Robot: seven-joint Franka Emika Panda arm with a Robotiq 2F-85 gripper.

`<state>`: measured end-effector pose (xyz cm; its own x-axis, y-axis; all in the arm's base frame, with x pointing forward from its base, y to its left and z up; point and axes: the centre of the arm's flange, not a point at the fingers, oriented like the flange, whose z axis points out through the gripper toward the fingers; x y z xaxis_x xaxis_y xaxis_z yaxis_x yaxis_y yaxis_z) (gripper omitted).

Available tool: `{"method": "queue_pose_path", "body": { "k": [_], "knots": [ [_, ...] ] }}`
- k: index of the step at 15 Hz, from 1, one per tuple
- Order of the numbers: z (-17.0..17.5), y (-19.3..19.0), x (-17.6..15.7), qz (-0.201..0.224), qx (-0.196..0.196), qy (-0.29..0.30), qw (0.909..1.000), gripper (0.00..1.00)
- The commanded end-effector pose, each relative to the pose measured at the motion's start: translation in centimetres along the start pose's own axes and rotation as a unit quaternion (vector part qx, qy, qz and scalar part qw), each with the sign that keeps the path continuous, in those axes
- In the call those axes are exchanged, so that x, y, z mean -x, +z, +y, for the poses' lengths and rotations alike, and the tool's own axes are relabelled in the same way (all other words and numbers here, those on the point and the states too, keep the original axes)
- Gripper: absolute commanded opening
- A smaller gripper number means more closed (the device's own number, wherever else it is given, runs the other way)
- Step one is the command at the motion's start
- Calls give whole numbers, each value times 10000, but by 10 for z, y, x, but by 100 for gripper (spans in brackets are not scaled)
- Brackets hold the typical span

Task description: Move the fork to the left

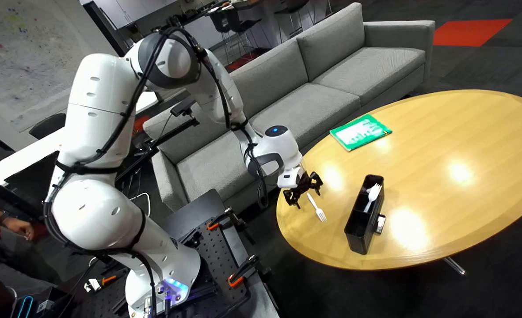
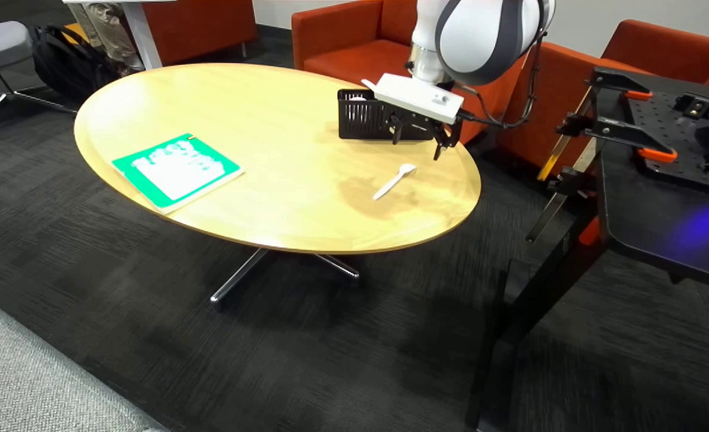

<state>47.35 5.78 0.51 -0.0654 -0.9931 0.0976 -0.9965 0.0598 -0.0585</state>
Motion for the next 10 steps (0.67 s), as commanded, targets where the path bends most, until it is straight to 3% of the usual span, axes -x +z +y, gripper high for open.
{"method": "queue_pose_path", "body": {
  "k": [1,10],
  "knots": [
    [-15,21,12,165,56,220,9996,100],
    [-13,49,7,201,111,421,9988,100]
  ]
}}
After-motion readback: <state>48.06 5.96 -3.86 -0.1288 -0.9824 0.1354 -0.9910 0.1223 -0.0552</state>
